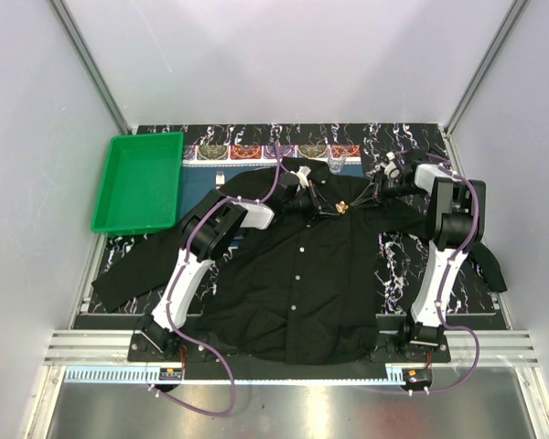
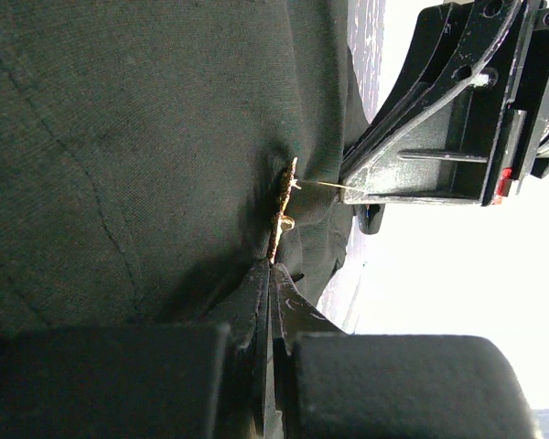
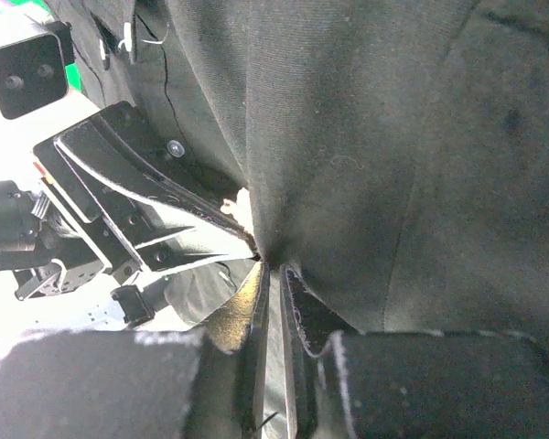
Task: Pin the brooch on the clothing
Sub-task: Pin the brooch to the clothes.
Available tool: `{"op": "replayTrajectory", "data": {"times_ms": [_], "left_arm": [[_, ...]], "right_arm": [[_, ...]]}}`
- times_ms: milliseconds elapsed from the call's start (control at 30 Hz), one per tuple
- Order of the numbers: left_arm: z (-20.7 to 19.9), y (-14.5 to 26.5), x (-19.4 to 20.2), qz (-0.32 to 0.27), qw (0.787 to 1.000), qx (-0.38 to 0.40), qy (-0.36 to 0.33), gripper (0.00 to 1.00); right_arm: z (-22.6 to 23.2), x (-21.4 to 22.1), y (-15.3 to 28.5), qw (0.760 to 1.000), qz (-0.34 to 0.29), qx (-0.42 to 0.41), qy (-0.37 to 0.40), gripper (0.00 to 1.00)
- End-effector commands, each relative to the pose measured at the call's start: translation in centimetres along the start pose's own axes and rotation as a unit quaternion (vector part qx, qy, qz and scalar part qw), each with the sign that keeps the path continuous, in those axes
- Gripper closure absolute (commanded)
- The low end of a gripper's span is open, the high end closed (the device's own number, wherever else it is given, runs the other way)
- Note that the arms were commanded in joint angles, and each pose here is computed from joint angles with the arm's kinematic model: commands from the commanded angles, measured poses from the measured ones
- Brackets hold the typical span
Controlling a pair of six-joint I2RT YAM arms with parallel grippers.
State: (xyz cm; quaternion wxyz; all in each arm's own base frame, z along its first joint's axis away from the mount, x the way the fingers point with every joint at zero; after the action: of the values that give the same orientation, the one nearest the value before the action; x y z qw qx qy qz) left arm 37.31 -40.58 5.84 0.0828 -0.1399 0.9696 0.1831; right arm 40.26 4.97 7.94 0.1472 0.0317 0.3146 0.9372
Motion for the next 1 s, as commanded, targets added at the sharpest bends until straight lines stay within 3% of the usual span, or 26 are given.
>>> {"op": "replayTrajectory", "data": {"times_ms": [0,633,967], "left_arm": [[-0.2,-0.3,-0.1,0.006,1.000,0.015,-0.002,1.00],[0.2,-0.3,0.1,0.018,1.000,0.000,-0.007,1.00],[-0.9,0.2,-0.7,0.012,0.999,-0.002,-0.051,1.00]], "right_arm": [[1.4,-0.8,-0.5,1.000,-0.003,-0.011,0.019,0.85],[2.1,-0.7,-1.8,0.999,0.002,0.000,0.038,0.83],[2.1,-0.2,-1.3,0.999,0.014,0.009,0.047,0.86]]}}
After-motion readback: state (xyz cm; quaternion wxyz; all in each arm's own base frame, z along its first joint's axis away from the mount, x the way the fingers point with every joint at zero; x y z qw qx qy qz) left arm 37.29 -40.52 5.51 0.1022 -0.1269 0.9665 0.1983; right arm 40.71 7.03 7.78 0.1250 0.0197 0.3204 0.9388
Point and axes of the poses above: each gripper's point midway between its finger pads, its own y axis back along the fingers, its own z axis along the line the jaws close on, x = y × z, the point moved 6 cm from there along y, back along the fingers, and after that the axes turned 3 degrees about -y, right-handed, at the moved point
